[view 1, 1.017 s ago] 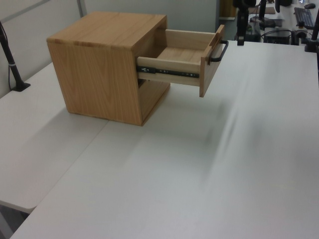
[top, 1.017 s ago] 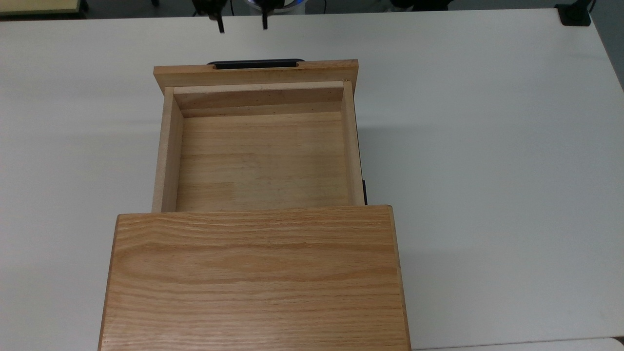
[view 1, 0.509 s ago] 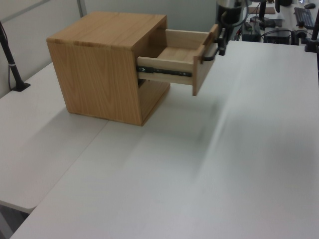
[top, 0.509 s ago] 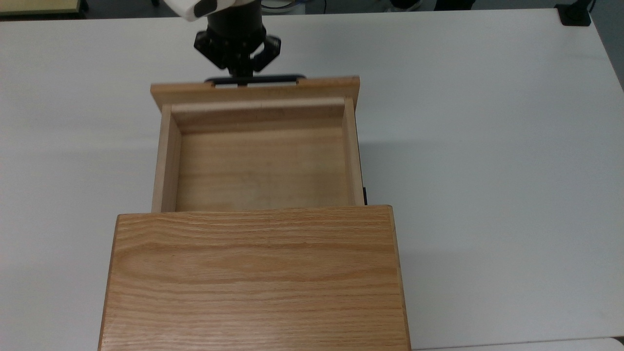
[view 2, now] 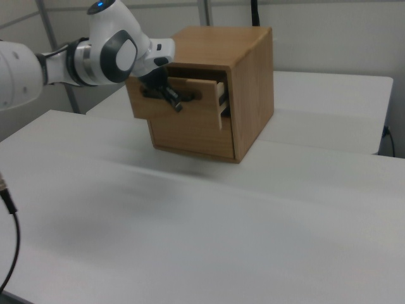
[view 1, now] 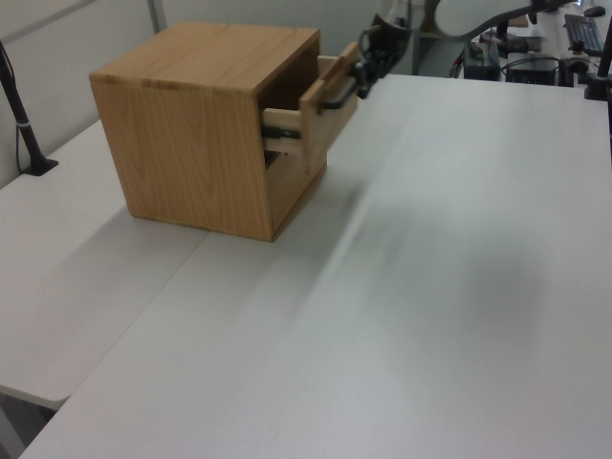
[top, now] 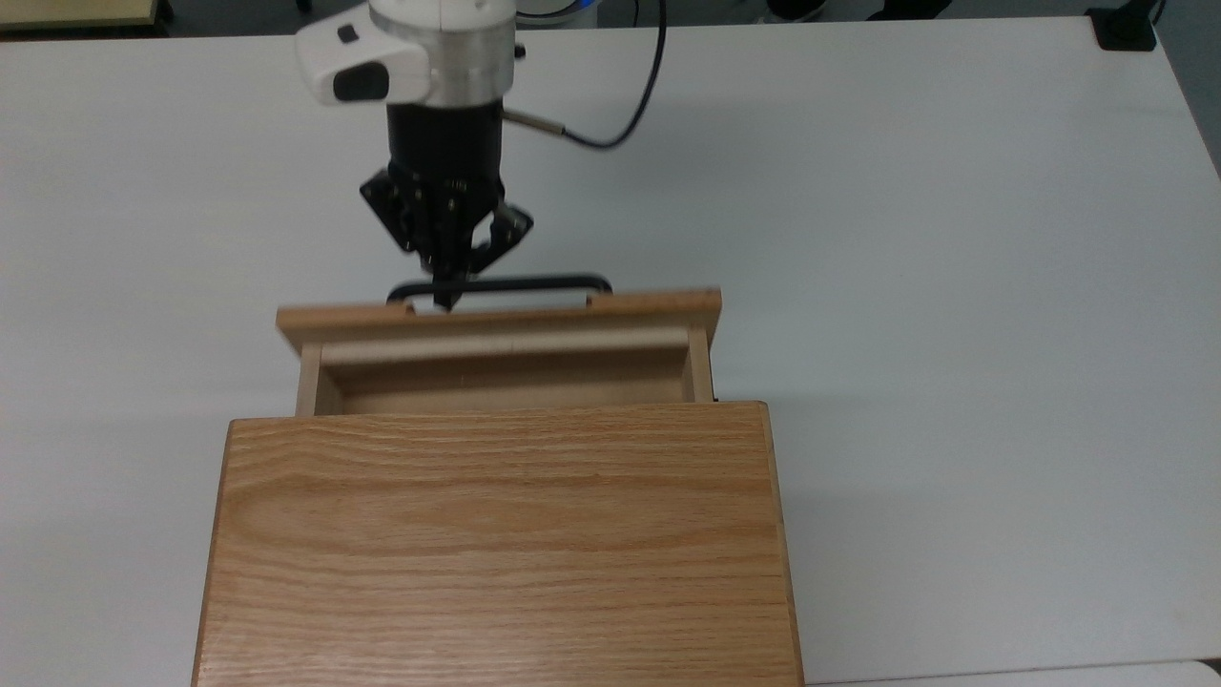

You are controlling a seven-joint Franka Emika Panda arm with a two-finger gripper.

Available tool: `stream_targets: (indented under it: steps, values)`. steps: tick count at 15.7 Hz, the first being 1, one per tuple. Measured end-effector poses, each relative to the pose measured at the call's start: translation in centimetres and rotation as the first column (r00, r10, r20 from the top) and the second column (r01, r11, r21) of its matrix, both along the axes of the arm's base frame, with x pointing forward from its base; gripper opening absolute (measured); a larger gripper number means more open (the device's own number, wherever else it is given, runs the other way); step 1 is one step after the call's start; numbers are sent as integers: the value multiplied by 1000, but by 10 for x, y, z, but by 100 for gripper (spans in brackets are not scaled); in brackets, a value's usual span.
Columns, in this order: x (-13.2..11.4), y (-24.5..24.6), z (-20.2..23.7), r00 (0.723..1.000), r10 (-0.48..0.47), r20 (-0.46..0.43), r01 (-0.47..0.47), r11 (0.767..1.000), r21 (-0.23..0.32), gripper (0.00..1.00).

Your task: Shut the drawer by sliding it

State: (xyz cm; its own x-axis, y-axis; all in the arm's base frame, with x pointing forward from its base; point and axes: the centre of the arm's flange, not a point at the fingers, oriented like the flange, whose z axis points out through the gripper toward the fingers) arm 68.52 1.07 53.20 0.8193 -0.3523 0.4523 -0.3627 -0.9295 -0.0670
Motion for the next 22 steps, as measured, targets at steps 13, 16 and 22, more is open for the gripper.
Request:
stream_targets:
  steps: [13,16,22]
  values:
    - [40,26,-14,968,-208,139,214,976,-27,4]
    - [-12,46,7,977,-180,-116,169,980,-101,5]
    - [-123,52,115,938,-43,-344,47,999,1,8]
